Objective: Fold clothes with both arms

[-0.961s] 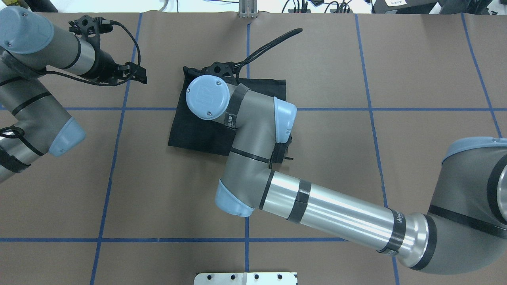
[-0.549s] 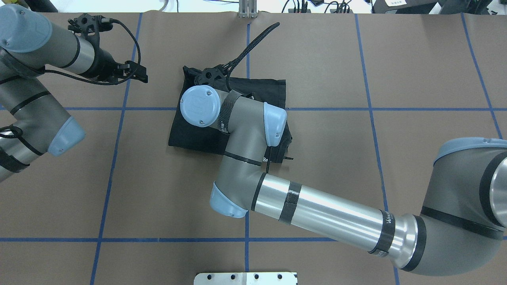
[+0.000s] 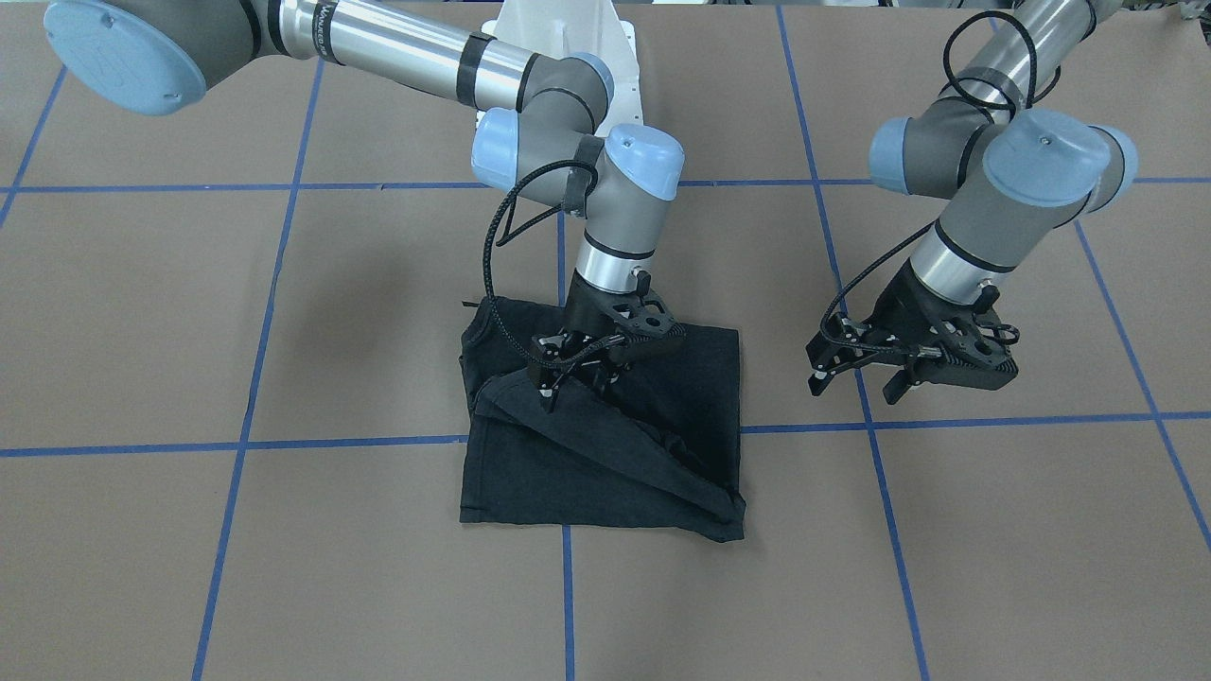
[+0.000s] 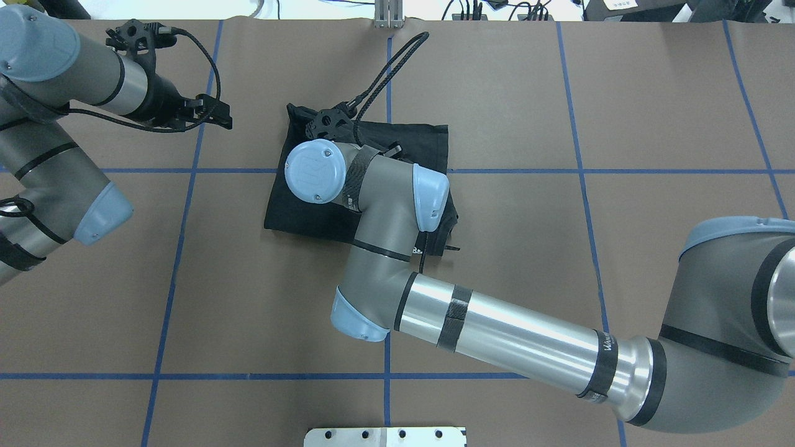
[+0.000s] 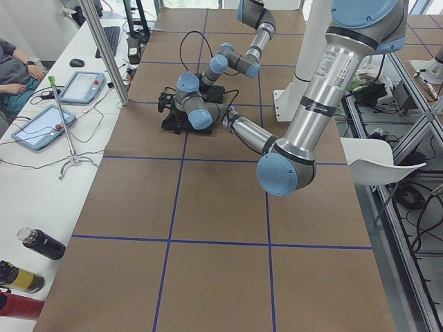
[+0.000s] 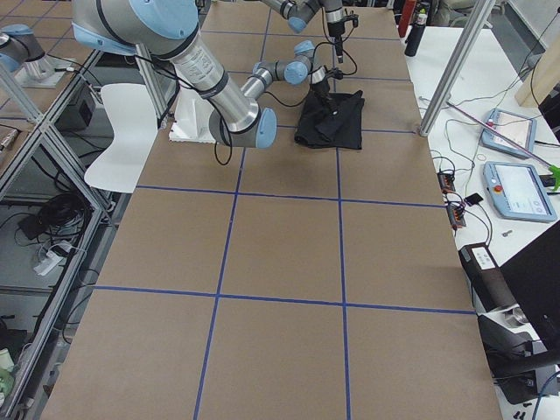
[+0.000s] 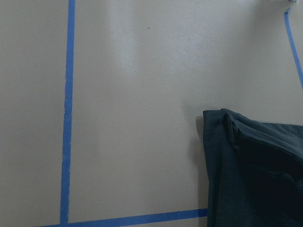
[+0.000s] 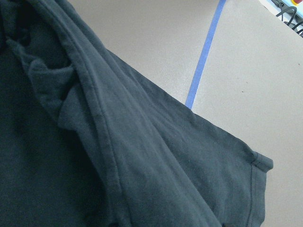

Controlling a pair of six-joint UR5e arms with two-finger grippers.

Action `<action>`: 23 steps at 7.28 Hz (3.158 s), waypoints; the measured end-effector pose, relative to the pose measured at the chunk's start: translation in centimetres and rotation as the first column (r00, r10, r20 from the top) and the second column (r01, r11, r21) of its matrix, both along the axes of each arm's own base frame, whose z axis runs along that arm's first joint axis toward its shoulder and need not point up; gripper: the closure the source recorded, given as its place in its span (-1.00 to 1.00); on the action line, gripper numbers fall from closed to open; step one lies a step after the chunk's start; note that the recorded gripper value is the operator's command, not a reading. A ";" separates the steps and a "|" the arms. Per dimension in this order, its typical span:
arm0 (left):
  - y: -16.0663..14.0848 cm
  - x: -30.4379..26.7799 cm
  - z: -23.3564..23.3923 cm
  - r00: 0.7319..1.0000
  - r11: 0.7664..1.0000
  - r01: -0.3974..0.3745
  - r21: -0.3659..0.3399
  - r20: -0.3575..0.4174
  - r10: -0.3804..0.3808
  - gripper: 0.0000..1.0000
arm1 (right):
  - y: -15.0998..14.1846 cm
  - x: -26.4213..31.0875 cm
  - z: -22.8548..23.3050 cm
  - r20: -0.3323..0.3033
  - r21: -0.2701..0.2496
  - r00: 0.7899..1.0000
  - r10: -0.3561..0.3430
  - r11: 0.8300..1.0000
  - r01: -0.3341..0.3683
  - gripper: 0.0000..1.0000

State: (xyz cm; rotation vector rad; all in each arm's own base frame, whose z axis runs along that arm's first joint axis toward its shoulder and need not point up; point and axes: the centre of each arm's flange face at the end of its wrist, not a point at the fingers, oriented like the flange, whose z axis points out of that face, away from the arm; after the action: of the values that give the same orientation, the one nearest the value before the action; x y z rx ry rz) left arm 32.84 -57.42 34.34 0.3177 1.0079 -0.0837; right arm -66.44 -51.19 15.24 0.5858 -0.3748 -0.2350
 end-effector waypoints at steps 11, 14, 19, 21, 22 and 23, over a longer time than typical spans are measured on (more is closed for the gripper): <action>2.7 -3.0 -2.8 0.996 0.999 -0.037 0.008 0.078 0.036 -1.00 | -13.6 14.2 3.5 0.185 -0.124 0.980 -0.078 0.987 0.102 -0.98; 2.5 -10.6 -0.9 0.958 0.985 -0.138 0.107 0.265 0.105 -1.00 | -9.8 24.9 9.2 0.269 -0.289 0.962 -0.040 0.950 0.120 -0.99; 6.0 -34.6 19.3 0.894 0.982 -0.187 0.024 0.420 0.160 -1.00 | -3.9 46.9 17.8 0.173 -0.376 0.968 -0.181 0.896 0.235 -1.00; 9.7 -37.9 24.9 0.924 0.982 -0.146 -0.117 0.338 0.177 -1.00 | -1.7 54.6 24.7 0.196 -0.415 0.955 -0.225 0.863 0.288 -1.00; 10.6 -39.0 25.8 0.932 0.979 -0.126 -0.161 0.319 0.172 -1.00 | -0.4 58.2 28.8 0.206 -0.448 0.953 -0.224 0.844 0.295 -1.00; 11.4 -39.7 26.3 0.936 0.975 -0.114 -0.192 0.307 0.170 -1.00 | 1.4 61.2 33.1 0.218 -0.490 0.956 -0.197 0.825 0.282 -1.00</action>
State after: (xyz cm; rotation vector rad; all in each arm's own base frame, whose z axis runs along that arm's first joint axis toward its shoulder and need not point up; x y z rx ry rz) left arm -6.81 -46.01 60.60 0.0938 0.6895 0.0138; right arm -5.23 -49.77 48.31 0.0173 -0.6436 -0.3172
